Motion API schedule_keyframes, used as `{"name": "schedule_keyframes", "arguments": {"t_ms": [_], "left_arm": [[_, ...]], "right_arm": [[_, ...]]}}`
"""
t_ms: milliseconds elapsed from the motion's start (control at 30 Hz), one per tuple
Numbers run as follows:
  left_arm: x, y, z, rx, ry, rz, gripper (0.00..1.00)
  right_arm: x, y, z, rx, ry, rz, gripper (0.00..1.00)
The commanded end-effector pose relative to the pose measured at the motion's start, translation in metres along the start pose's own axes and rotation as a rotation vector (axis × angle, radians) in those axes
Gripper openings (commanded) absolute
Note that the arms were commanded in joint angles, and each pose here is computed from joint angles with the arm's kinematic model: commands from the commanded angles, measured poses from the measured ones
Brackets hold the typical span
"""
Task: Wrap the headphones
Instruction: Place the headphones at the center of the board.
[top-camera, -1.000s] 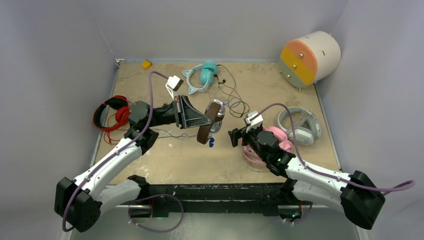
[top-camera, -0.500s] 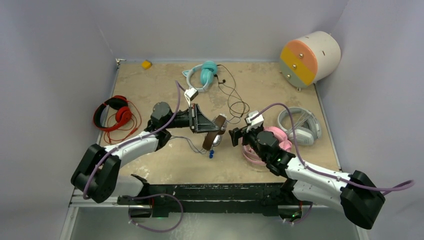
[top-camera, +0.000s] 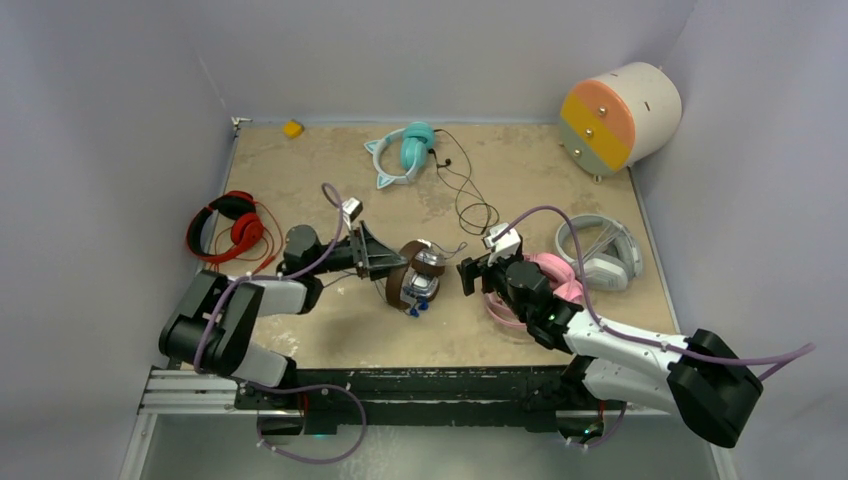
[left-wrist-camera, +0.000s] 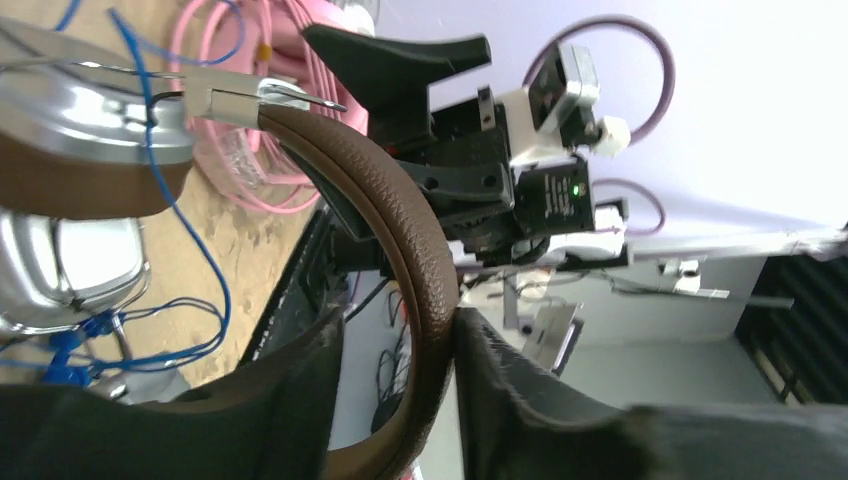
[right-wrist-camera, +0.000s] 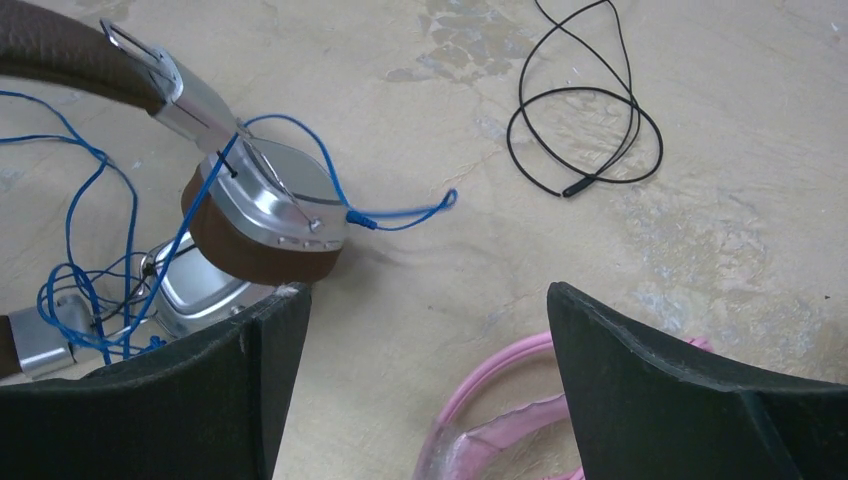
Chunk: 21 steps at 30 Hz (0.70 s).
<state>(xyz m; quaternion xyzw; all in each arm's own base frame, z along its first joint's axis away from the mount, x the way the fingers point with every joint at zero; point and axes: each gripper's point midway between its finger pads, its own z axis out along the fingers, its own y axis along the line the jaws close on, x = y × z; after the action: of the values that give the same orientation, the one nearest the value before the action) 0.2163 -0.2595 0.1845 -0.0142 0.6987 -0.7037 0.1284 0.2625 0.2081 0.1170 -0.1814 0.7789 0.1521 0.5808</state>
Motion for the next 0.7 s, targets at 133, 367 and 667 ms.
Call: {"name": "schedule_keyframes", "arguments": {"t_ms": [133,367,667], "left_arm": [[-0.031,0.034,-0.036,-0.347,-0.164,0.209,0.72],[-0.062,0.04,-0.094,-0.747,-0.43,0.354,0.99],[-0.043,0.042,-0.092,-0.697,-0.406,0.307,0.99]], "right_arm": [[-0.021,0.001,0.004,0.005,-0.061,0.002,0.89],[-0.021,0.004,0.005,-0.008,-0.058,0.006,0.89],[-0.027,0.028,0.002,-0.151,-0.077,-0.019,0.82]]}}
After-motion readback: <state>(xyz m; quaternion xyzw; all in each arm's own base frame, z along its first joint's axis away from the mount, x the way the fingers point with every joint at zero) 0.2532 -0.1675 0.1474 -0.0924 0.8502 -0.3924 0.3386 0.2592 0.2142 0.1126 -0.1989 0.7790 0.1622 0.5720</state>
